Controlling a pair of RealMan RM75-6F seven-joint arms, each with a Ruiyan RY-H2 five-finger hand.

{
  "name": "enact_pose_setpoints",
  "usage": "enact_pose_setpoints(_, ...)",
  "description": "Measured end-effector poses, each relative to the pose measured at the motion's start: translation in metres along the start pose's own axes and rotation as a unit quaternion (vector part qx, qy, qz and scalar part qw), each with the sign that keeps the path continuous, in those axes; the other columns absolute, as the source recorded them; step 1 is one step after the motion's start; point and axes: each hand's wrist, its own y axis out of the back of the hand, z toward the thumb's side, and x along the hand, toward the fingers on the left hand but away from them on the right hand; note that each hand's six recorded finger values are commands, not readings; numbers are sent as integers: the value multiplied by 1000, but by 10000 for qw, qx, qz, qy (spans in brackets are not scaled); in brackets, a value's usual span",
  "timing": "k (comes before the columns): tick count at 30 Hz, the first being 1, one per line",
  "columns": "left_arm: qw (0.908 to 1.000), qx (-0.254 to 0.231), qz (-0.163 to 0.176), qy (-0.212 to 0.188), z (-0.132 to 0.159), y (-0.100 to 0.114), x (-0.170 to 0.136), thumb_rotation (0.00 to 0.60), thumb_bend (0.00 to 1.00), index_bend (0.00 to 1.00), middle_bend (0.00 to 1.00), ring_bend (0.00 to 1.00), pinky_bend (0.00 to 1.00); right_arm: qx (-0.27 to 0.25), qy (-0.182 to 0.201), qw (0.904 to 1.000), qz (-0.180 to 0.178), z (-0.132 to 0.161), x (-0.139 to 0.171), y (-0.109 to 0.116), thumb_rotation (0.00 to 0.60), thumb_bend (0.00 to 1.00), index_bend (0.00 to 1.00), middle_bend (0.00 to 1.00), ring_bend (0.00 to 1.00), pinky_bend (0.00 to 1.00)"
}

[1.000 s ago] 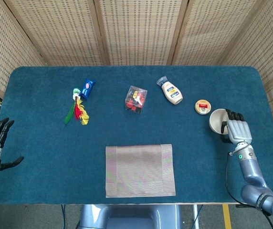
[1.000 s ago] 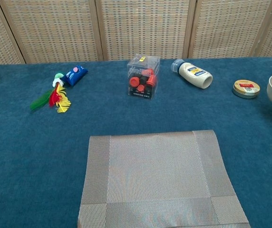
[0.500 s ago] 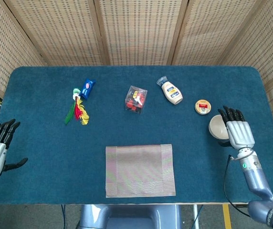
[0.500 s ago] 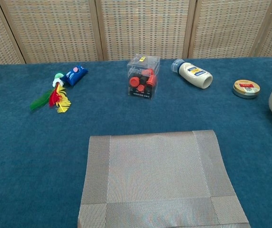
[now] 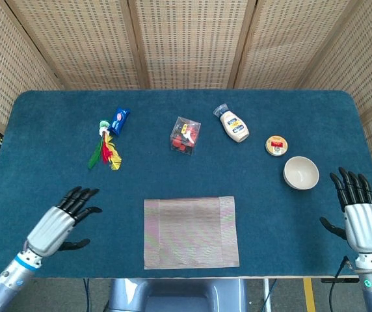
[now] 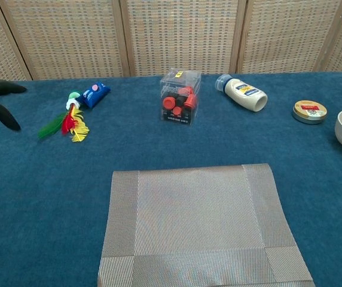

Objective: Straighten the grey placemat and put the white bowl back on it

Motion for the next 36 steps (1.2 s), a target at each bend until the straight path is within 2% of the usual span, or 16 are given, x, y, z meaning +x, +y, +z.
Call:
enact_pose_setpoints(5, 9969, -102, -349, -702, 21, -30, 22, 600, 298, 368, 0, 0, 0, 90, -51, 9999, 64, -3, 12, -3, 600, 0, 0, 0, 0, 0)
enact_pose_setpoints(12, 9875, 44, -896, -1295, 44, -76, 36, 600, 313, 369, 0, 0, 0, 141, -60, 9997, 191, 1, 14, -8, 600, 0, 0, 0, 0, 0)
enact_pose_setpoints(19, 9805, 287, -1266, -1479, 50, -108, 35, 600, 317, 376, 0, 0, 0, 251, -111, 9994, 228, -1, 13, -8, 600, 0, 2, 0, 0, 0)
enact_pose_setpoints(24, 9781, 374, -1300, -1585, 55, -120, 38, 600, 361, 402, 0, 0, 0, 274, -136, 9992, 242, -2, 12, -8, 600, 0, 18, 0, 0, 0)
enact_pose_setpoints(36, 9734, 555, -1378, -1744, 69, -140, 53, 600, 361, 443, 0, 0, 0, 172, -121, 9995, 224, -3, 12, -4, 600, 0, 36, 0, 0, 0)
